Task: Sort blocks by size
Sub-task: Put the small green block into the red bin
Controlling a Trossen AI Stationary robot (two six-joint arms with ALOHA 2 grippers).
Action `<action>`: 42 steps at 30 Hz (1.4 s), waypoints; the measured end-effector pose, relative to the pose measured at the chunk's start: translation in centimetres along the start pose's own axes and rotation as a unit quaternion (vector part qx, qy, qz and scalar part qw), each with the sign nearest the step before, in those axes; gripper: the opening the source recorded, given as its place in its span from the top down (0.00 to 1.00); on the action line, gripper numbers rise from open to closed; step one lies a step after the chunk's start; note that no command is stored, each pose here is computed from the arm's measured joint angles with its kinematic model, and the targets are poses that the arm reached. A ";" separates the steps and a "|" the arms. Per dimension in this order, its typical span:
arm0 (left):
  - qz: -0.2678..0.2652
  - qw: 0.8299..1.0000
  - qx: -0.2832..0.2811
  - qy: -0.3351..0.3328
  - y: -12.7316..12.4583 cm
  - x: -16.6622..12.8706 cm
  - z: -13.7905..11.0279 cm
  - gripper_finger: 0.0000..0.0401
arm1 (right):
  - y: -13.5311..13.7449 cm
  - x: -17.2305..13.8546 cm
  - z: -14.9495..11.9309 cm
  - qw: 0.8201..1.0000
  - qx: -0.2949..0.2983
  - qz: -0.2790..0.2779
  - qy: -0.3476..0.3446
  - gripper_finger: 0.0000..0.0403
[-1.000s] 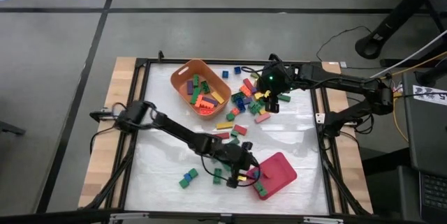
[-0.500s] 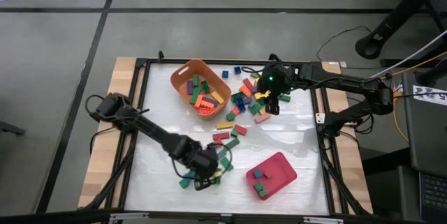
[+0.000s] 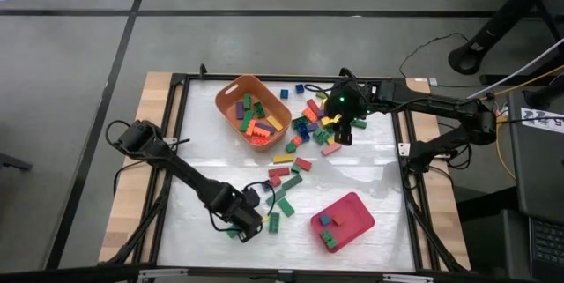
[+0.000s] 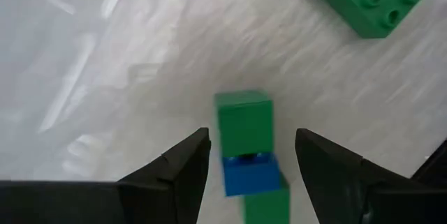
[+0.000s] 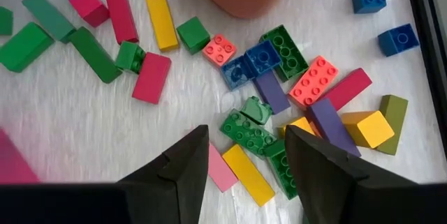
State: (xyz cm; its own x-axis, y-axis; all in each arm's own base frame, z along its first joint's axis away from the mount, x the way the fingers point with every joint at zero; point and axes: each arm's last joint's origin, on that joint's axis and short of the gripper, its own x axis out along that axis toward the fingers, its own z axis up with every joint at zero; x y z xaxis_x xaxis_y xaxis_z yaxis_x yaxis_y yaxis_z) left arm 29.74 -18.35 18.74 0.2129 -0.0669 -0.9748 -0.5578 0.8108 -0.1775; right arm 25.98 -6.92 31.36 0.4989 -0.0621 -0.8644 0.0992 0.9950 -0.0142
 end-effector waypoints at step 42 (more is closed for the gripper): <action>-0.120 0.982 0.080 -0.121 -0.6 2.2 2.0 0.72 | 0.1 0.0 0.2 0.999 0.012 0.028 -0.014 0.53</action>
State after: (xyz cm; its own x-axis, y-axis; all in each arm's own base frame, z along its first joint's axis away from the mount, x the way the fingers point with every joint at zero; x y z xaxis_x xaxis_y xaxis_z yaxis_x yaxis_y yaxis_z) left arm 32.16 -17.84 16.92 0.5180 -0.1429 -0.8434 -0.3391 0.8709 -0.3558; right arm 26.18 -6.80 31.46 0.5285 -0.0082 -0.8489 0.0907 0.9948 0.0468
